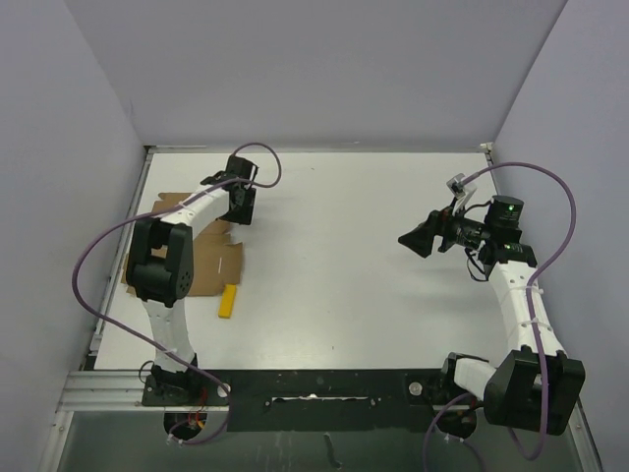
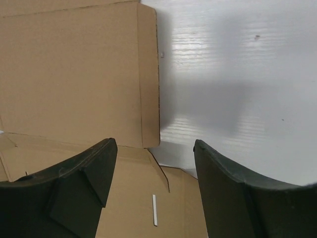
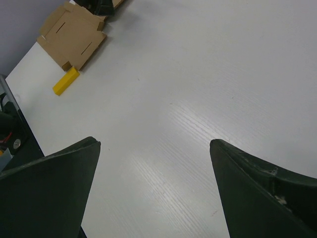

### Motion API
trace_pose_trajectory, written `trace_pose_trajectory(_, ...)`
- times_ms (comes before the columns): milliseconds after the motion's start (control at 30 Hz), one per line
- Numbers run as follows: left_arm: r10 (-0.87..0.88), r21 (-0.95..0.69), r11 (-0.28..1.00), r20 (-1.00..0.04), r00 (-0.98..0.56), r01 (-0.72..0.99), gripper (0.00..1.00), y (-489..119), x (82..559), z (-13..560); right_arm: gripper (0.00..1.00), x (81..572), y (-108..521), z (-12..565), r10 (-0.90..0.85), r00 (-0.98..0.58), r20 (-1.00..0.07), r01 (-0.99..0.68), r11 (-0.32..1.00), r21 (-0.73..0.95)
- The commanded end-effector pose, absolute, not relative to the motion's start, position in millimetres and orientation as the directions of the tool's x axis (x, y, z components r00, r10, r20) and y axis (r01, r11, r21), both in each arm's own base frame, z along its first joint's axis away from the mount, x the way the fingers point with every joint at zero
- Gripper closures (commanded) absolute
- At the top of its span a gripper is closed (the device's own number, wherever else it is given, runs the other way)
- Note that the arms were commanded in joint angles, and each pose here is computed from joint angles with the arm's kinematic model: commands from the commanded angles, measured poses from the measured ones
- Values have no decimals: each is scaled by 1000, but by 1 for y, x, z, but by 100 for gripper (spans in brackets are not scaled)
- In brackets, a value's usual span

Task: Fold the paper box

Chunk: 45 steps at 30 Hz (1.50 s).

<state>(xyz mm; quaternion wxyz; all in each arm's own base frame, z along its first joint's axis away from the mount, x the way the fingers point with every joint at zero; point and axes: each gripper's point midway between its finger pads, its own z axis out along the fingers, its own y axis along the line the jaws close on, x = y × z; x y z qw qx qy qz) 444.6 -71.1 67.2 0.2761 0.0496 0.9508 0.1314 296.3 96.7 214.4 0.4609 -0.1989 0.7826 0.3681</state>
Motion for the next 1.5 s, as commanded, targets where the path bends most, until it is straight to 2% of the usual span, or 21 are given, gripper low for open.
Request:
trace_pose_trajectory(0,155,288,958,-536,-830,-7,40,-62,465,69,2,300,100,239,11,-417,-909,-704,628,331)
trace_pose_trajectory(433,119,278,960,-518,-847,-35,68,-49,473,49,2,298,102,239,15,-418,-908,-712,616,337)
trace_pose_trajectory(600,118,278,960,-536,-836,-43,78,-47,479,55,2,298,102,239,16,-418,-909,-714,613,339)
trace_pose_trajectory(867,129,284,957,-595,-793,-57,100,-45,488,82,2,297,103,240,17,-418,-908,-717,608,341)
trace_pose_trajectory(1200,100,220,972,-710,-697,-85,100,-52,489,146,2,296,104,241,22,-420,-907,-721,598,349)
trace_pose_trajectory(1467,31,96,994,-738,-674,-60,100,-83,485,174,2,296,105,241,25,-421,-907,-724,594,352)
